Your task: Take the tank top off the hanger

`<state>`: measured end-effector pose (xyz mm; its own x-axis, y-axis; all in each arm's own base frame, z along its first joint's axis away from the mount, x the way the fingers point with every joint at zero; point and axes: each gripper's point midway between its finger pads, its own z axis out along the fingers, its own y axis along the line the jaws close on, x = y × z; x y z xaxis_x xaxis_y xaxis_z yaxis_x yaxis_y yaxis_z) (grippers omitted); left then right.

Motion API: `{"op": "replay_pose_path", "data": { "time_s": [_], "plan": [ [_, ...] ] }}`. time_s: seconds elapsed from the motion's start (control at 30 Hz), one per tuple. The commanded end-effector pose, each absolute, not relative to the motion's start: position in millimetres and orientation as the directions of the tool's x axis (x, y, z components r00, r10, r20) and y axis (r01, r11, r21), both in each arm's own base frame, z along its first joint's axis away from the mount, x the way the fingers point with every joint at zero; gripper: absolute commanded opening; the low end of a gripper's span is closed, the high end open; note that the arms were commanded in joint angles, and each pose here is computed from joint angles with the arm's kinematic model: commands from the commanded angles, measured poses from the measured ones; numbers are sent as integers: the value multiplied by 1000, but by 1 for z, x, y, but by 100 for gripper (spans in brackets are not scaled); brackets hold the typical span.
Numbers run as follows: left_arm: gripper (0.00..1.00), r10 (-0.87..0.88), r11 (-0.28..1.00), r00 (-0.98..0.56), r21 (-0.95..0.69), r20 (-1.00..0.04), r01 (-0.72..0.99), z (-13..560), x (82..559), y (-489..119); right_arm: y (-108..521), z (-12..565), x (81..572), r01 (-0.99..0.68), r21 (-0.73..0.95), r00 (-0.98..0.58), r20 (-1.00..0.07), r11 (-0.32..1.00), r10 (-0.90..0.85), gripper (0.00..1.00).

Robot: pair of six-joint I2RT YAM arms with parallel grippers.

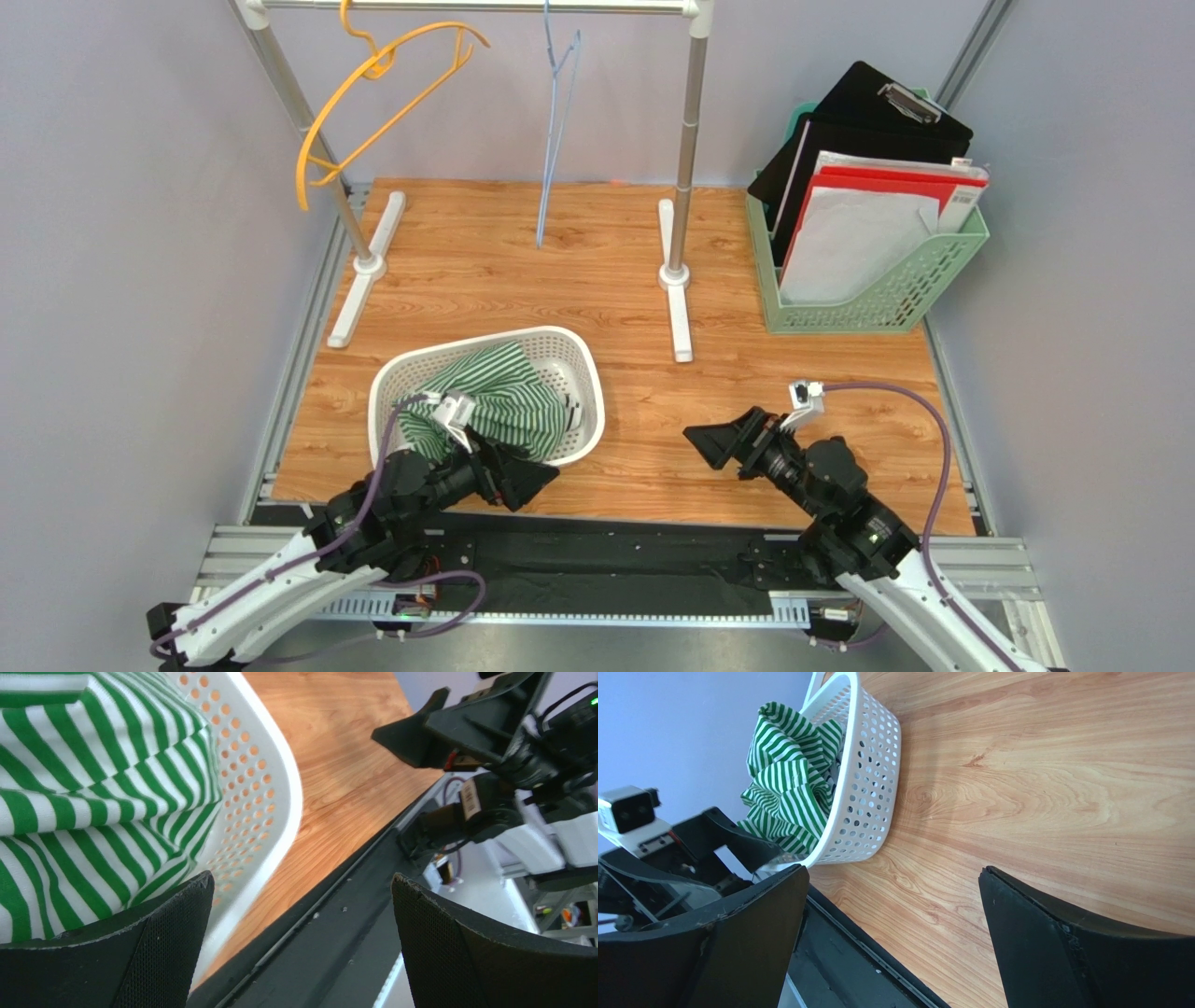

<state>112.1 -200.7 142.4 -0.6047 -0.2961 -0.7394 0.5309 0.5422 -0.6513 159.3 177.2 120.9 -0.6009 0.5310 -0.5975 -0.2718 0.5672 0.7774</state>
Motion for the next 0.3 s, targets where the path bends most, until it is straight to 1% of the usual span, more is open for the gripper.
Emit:
{"op": "replay_pose_path", "data": {
  "time_s": [0.0,0.17,0.2,0.27],
  "plan": [
    [99,-369,441,-617,-716,-695,542,145,107,-209,167,41,164,-66,771,-648,-516,633,560,100],
    [99,-373,409,-632,-731,-680,545,142,106,-216,171,46,164,-113,761,-651,-542,638,531,100],
    [99,-374,376,-632,-734,-679,566,148,102,-219,173,51,164,-122,774,-650,-536,621,540,100],
    [99,-364,317,-635,-732,-681,603,159,94,-223,184,73,163,-168,826,-651,-503,538,568,100]
  ]
}}
